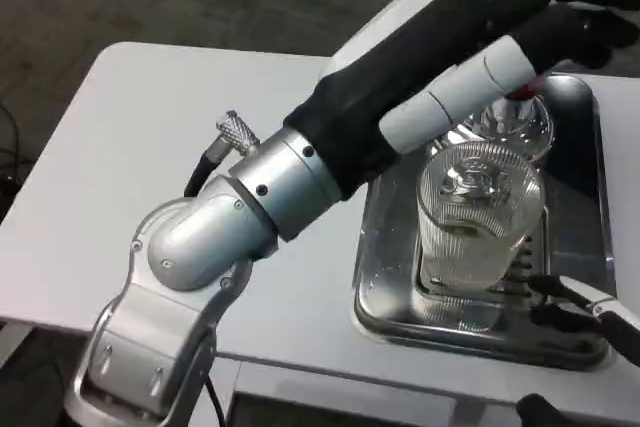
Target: Grasp the cup under the faucet to collect the drink, then remove the cup.
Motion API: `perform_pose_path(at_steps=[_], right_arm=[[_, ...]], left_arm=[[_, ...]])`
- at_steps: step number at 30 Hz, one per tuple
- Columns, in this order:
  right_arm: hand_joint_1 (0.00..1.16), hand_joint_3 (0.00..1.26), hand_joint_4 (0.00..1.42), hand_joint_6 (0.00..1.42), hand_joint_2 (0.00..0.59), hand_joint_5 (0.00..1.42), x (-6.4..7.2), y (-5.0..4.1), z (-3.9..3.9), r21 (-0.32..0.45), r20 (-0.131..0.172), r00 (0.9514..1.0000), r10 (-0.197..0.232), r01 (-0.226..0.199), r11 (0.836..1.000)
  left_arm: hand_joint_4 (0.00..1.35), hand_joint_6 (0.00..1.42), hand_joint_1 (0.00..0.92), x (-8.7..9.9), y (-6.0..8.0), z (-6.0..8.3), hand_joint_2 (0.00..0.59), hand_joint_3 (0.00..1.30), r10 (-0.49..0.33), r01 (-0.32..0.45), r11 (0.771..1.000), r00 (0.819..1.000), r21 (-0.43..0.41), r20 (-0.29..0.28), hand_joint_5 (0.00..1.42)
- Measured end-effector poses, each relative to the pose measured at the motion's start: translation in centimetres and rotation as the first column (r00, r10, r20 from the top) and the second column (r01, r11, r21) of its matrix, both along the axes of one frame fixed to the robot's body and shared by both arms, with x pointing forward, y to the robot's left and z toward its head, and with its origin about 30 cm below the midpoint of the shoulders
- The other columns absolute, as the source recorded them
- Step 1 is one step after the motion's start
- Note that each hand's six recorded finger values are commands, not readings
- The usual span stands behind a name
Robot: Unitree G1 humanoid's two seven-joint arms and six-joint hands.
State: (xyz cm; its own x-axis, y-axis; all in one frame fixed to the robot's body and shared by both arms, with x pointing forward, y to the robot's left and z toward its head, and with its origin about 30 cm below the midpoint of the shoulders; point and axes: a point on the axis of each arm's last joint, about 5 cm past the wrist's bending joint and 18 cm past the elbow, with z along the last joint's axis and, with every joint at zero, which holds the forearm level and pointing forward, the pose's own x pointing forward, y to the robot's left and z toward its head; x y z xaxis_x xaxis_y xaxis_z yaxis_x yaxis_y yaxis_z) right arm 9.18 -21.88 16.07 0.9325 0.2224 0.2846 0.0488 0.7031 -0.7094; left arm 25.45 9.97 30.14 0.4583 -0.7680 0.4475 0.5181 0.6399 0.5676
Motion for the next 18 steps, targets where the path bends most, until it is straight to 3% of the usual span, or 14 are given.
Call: perform_pose_path(at_steps=[4,13,18], right_arm=[[0.57,0.19,0.29,0.21,0.319,0.27,-0.1,-0.08,-0.04,0.006,-0.003,1.0,-0.003,0.003,1.0],[0.54,0.19,0.29,0.21,0.33,0.27,-0.3,-0.3,-0.07,0.012,-0.007,0.9999,-0.012,0.012,1.0],[0.54,0.19,0.29,0.21,0.329,0.27,-0.4,-0.43,-0.01,0.016,-0.001,0.9999,-0.013,0.013,1.0]], left_arm=[[0.35,0.2,0.0,-0.2,-0.1,0.1,0.021,0.33,0.001,-0.001,1.0,1.0,0.015,0.008,0.33],[0.36,0.21,0.0,-1.1,0.0,0.7,0.02,0.34,0.049,-0.057,0.994,0.994,0.094,0.095,0.35],[0.37,0.21,0.0,-1.2,0.1,0.7,0.023,0.34,0.057,-0.064,0.994,0.995,0.086,0.082,0.35]])
